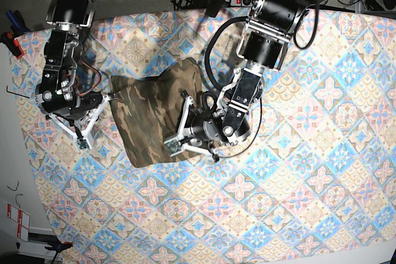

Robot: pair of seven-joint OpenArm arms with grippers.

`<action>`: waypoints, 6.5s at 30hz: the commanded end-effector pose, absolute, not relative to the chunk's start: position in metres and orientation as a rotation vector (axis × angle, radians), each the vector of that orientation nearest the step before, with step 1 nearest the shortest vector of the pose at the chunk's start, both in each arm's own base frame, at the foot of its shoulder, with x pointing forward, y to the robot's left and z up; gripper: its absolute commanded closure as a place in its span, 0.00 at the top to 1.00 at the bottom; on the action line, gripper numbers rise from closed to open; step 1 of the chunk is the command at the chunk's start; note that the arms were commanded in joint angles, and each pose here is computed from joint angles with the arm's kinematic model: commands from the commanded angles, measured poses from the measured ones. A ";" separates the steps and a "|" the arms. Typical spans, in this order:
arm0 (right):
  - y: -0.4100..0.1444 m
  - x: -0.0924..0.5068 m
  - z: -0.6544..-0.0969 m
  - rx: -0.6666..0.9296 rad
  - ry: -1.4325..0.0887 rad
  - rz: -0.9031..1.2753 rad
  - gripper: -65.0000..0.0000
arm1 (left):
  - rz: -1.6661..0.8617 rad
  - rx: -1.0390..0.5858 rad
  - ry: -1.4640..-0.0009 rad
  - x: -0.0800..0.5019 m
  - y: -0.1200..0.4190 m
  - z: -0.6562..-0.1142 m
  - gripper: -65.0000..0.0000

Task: Fold the T-shirt properly

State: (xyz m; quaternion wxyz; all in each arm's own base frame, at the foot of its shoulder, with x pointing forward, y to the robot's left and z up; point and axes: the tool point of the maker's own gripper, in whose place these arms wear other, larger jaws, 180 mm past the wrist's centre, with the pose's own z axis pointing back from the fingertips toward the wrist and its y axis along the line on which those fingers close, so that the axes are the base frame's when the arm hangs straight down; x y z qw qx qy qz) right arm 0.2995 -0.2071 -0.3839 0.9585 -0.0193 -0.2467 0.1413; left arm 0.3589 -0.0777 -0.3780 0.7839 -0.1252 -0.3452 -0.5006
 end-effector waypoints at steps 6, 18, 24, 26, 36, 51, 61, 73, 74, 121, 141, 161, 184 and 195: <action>-0.220 0.315 -0.364 -0.052 -0.577 0.244 0.00 | -1.285 -0.166 -0.741 0.314 -0.103 -0.354 0.00; -0.233 0.366 -0.343 -0.050 -0.619 0.217 0.00 | -1.343 -0.210 -0.581 0.244 -0.090 -0.406 0.00; -0.190 0.410 -0.334 -0.014 -0.649 0.361 0.00 | -1.341 -0.207 -0.518 0.239 -0.082 -0.423 0.00; -0.175 0.423 -0.341 0.005 -0.639 0.404 0.00 | -1.340 -0.215 -0.480 0.234 -0.081 -0.435 0.00; -0.131 0.456 -0.378 0.057 -0.596 0.550 0.00 | -1.341 -0.211 -0.442 0.237 -0.077 -0.445 0.00; -0.176 0.432 -0.462 0.044 -0.429 0.473 0.00 | -1.314 -0.281 -0.324 0.244 -0.076 -0.490 0.00; -0.220 0.359 -0.510 -0.074 -0.203 0.486 0.00 | -1.138 -0.244 -0.390 0.316 -0.046 -0.469 0.00; -0.217 0.278 -0.474 -0.220 -0.122 0.783 0.00 | -1.008 -0.407 -0.466 0.351 -0.069 -0.467 0.00; -0.210 0.273 -0.469 -0.224 -0.121 0.829 0.00 | -0.979 -0.427 -0.483 0.356 -0.071 -0.464 0.00; -0.232 0.354 -0.440 -0.298 -0.280 0.616 0.00 | -1.026 0.086 -0.679 0.368 0.027 -0.363 0.00; -0.149 0.272 -0.460 -0.247 -0.138 0.831 0.00 | -1.063 0.302 -0.503 0.312 0.120 -0.373 0.00; -0.297 0.206 -0.388 -0.480 -0.155 0.313 0.00 | -0.874 0.027 -0.664 0.212 0.129 -0.399 0.00; -0.274 0.048 -0.437 -0.345 0.028 0.219 0.00 | -0.817 -0.184 -0.479 0.077 0.118 -0.441 0.00; -0.273 0.012 -0.444 -0.316 0.063 0.234 0.00 | -0.734 -0.291 -0.337 0.010 0.123 -0.482 0.00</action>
